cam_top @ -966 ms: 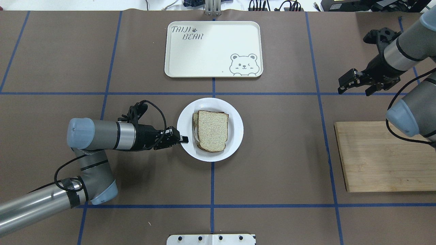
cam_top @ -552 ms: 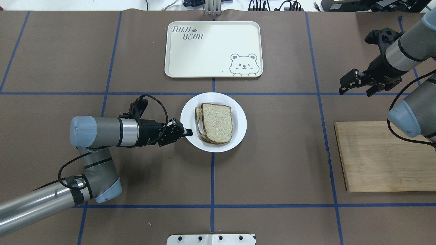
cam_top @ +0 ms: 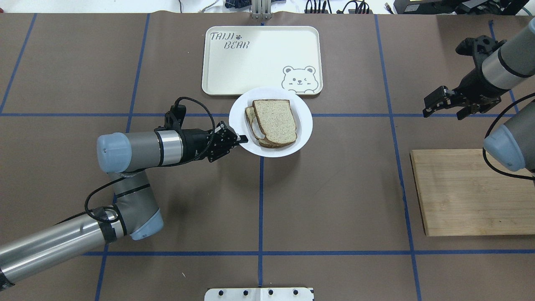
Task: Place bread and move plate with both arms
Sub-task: 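Slide the plate with the left gripper onto the bear tray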
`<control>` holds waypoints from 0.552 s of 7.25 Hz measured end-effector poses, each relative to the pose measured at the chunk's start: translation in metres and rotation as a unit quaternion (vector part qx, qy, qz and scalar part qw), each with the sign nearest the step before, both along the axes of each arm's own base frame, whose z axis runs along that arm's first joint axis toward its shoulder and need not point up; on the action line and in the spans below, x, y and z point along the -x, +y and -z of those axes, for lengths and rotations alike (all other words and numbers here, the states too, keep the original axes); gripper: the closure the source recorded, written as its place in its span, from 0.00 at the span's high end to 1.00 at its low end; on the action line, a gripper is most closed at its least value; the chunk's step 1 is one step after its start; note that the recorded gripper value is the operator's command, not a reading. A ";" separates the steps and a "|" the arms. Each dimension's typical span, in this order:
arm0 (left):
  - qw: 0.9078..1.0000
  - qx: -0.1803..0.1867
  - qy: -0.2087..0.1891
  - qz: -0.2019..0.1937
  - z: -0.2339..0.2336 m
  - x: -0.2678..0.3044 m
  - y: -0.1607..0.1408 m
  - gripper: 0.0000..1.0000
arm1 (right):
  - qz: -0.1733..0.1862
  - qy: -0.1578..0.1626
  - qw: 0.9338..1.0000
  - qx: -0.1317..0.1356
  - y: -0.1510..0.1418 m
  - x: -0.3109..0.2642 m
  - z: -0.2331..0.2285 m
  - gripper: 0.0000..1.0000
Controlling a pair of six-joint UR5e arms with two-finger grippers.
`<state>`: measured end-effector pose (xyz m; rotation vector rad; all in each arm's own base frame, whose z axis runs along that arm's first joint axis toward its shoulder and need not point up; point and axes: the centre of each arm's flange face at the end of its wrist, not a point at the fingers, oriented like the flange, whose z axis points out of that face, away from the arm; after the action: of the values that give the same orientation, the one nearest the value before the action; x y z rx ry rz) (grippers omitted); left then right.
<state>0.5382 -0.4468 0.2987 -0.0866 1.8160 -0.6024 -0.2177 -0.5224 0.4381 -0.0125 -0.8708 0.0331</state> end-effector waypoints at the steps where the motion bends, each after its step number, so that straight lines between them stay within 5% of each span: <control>1: 1.000 0.014 -0.006 0.027 0.023 -0.009 -0.012 0.00 | -0.002 0.000 1.000 0.000 0.002 -0.004 -0.003 1.00; 4: 0.991 0.061 -0.037 0.110 0.045 -0.030 -0.046 0.00 | -0.009 0.002 1.000 0.005 0.019 -0.020 -0.011 1.00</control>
<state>0.5680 -0.4926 0.2537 0.0537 1.7273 -0.8610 -0.1979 -0.5037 0.4491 -0.0149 -0.8671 0.0547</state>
